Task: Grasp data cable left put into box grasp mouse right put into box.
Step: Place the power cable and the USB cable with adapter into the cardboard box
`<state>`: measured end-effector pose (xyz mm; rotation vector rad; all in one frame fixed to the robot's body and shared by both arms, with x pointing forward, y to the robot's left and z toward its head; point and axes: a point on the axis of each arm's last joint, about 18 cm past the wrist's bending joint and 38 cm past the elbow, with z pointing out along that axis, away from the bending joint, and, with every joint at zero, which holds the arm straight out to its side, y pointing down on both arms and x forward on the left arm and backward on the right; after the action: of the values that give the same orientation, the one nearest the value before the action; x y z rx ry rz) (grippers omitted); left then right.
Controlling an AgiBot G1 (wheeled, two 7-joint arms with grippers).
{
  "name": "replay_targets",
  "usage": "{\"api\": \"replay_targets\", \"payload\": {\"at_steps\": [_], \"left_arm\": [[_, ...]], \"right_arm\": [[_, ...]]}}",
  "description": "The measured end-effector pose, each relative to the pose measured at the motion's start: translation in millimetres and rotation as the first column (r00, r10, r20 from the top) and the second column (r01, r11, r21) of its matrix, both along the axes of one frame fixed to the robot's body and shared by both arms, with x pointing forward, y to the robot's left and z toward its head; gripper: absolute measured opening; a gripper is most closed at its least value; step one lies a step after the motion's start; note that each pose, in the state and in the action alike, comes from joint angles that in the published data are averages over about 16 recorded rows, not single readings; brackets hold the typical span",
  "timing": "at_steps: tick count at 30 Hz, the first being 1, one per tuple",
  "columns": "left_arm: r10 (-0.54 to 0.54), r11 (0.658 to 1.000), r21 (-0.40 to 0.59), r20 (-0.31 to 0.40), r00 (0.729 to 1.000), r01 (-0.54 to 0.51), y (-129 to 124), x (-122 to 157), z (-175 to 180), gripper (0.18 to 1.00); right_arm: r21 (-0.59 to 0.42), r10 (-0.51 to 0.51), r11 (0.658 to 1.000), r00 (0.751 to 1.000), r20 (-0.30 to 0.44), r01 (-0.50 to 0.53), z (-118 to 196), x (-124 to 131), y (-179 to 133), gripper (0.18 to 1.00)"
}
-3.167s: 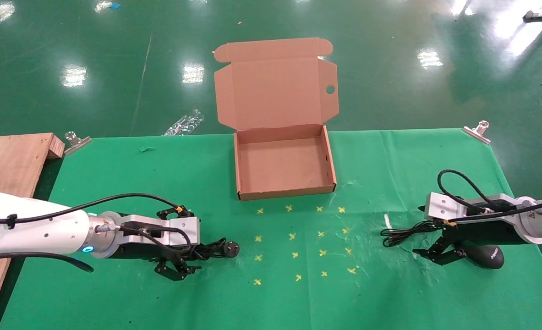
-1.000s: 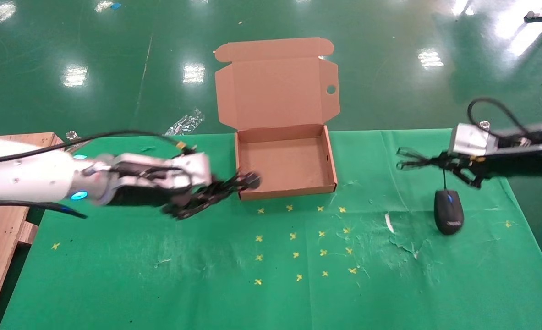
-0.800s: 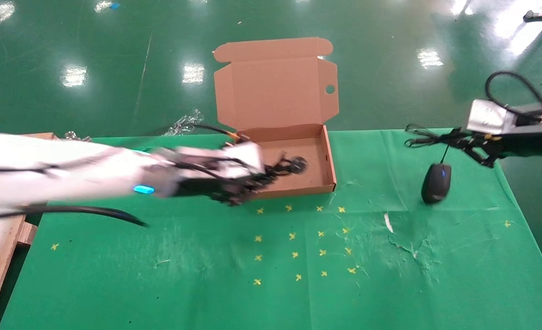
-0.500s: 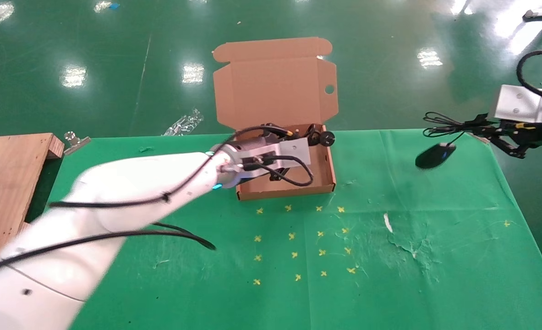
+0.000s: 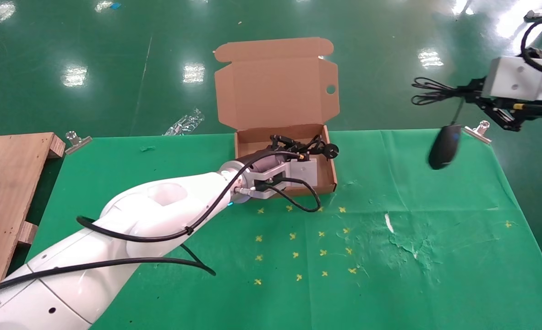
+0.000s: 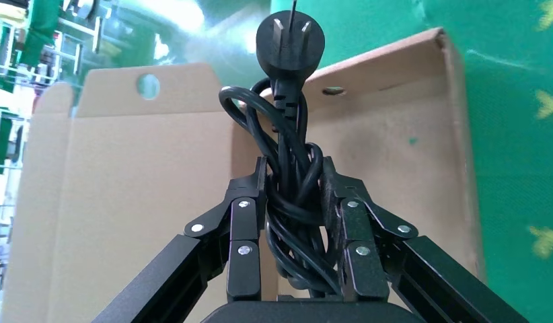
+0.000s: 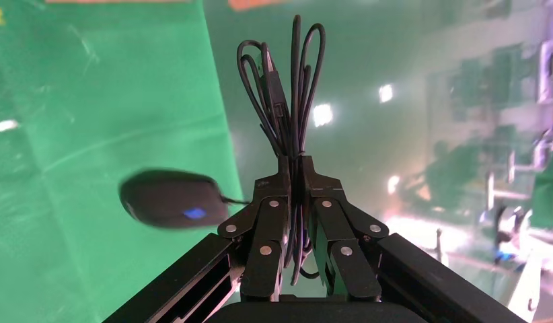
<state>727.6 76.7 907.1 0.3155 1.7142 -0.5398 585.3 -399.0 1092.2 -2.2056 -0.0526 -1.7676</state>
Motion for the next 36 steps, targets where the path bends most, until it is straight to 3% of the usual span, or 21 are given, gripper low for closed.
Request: {"api": "replay_targets", "payload": {"at_steps": [10, 21, 28, 36], "left_arm": [[0.075, 0.995, -0.060, -0.017, 0.997, -0.076, 28.7, 15.2, 13.4, 0.442], [0.261, 0.935, -0.239, -0.038, 0.964, -0.263, 125.5, 34.3, 65.5, 0.624], [0.321, 0.899, -0.300, -0.046, 0.946, -0.319, 160.2, 32.9, 84.6, 0.776], [0.330, 0.894, -0.304, -0.047, 0.943, -0.329, 161.7, 30.1, 85.9, 0.915]], "right_arm": [[-0.024, 0.104, 0.994, 0.994, 0.036, -0.103, 1.6, 2.3, 30.6, 0.207], [-0.007, 0.203, 0.979, 0.979, 0.019, -0.203, -4.5, 14.1, 65.4, 0.206], [-0.001, 0.320, 0.947, 0.947, -0.001, -0.320, -11.9, 30.6, 114.5, 0.206], [0.002, 0.434, 0.901, 0.900, -0.052, -0.434, -35.7, 69.5, 180.6, 0.206]]}}
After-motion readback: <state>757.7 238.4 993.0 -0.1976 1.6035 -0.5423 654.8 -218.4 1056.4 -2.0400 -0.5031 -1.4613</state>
